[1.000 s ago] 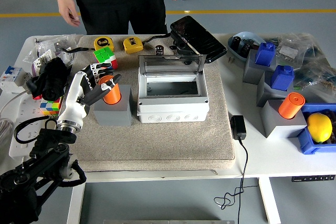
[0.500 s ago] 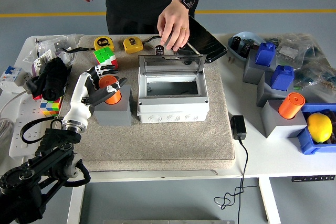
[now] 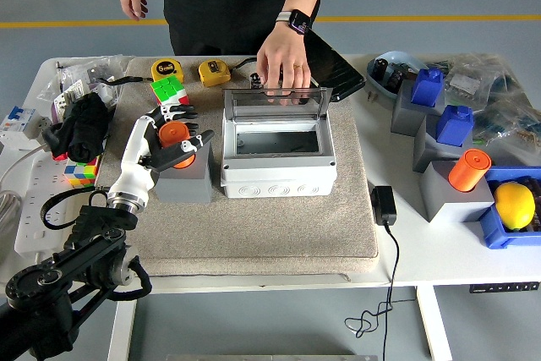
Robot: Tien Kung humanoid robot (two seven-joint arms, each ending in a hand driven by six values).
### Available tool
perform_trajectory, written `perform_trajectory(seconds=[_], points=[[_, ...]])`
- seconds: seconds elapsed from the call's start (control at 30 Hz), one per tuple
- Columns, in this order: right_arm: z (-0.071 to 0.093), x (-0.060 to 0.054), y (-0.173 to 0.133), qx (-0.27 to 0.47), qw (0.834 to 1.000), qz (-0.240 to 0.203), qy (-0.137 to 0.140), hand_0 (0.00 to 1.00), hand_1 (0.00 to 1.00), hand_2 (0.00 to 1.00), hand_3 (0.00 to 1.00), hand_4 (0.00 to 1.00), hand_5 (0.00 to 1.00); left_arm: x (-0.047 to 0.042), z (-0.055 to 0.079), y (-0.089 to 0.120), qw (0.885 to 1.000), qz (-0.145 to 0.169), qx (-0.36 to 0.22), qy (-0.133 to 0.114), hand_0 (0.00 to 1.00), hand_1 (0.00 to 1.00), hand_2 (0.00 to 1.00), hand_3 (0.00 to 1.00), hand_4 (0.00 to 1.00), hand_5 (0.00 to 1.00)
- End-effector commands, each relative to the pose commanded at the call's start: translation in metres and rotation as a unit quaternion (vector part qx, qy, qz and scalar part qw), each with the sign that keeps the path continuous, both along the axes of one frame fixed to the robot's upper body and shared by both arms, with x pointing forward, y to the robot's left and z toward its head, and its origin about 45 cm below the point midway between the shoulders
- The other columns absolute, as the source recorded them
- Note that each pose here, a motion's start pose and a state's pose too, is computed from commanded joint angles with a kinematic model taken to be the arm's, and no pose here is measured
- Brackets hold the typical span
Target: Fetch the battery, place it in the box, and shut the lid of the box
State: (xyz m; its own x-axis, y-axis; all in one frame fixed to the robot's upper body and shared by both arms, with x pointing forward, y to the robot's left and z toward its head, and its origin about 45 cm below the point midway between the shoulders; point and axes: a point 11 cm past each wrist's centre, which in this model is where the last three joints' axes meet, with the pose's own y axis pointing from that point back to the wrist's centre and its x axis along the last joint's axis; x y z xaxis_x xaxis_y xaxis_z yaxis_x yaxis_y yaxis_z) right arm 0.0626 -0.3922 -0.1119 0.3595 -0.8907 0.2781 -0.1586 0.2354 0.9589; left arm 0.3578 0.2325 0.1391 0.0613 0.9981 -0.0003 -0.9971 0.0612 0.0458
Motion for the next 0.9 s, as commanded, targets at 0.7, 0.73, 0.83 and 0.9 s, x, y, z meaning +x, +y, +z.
perform_trajectory(seconds=[0.7,0.73,0.83,0.9], points=[[0.000,-0.002,0.001,0.001,1.000,-0.006,-0.008,0.590,0.582,0.558,0.539,0.914,0.485,0.0046,-0.011,-0.007,1.000,-0.004,0.012,0.017,0.091,0.133,0.158,0.223,0.899,0.002],[0.000,-0.002,0.001,0.001,1.000,-0.005,-0.009,0.590,0.582,0.558,0.539,0.914,0.485,0.0047,-0.012,-0.007,1.000,-0.005,0.012,0.019,0.091,0.133,0.158,0.223,0.899,0.002],[-0.001,-0.002,0.001,0.001,1.000,-0.006,-0.010,0.590,0.582,0.558,0.539,0.914,0.485,0.0041,-0.013,-0.009,1.000,-0.008,0.012,0.021,0.091,0.133,0.158,0.223,0.899,0.002],[-0.001,-0.004,0.001,0.001,1.000,-0.008,-0.009,0.589,0.579,0.560,0.539,0.913,0.484,0.0036,-0.013,-0.010,1.000,-0.010,0.011,0.021,0.081,0.108,0.128,0.152,0.930,0.027]])
